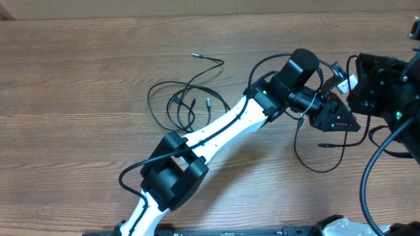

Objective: Untangle cables

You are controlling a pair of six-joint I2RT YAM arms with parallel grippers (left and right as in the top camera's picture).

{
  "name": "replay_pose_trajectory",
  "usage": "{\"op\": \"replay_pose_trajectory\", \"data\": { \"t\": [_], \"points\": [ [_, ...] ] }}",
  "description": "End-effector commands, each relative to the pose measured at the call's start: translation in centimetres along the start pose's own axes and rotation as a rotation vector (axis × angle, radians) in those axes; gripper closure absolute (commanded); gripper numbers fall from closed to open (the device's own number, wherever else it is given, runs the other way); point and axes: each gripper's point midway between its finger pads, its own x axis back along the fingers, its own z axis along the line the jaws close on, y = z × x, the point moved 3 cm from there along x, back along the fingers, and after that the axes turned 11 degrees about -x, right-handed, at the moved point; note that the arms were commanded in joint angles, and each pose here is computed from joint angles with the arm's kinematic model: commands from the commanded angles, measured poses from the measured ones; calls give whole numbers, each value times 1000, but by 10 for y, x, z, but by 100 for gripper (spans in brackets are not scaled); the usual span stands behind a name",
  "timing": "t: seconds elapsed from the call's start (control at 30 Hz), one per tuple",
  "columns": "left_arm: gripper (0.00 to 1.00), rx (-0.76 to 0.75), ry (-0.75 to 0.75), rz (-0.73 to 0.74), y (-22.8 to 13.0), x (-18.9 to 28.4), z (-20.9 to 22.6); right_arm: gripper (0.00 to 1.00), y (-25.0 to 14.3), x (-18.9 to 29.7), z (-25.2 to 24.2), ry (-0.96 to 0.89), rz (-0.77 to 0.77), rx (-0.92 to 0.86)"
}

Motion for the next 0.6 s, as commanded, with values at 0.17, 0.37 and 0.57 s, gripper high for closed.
{"op": "replay_pose_trajectory", "data": {
  "t": [0.17, 0.37, 0.57],
  "points": [
    [96, 115, 121, -40, 2, 0, 22, 96, 1, 6, 0, 15, -13, 7],
    [96, 180, 212, -6, -12, 3, 37, 85, 1, 6, 0, 15, -13, 6],
    [96, 239, 343, 86, -42, 13, 56, 64, 1, 6, 0, 15, -13, 5]
  ]
}}
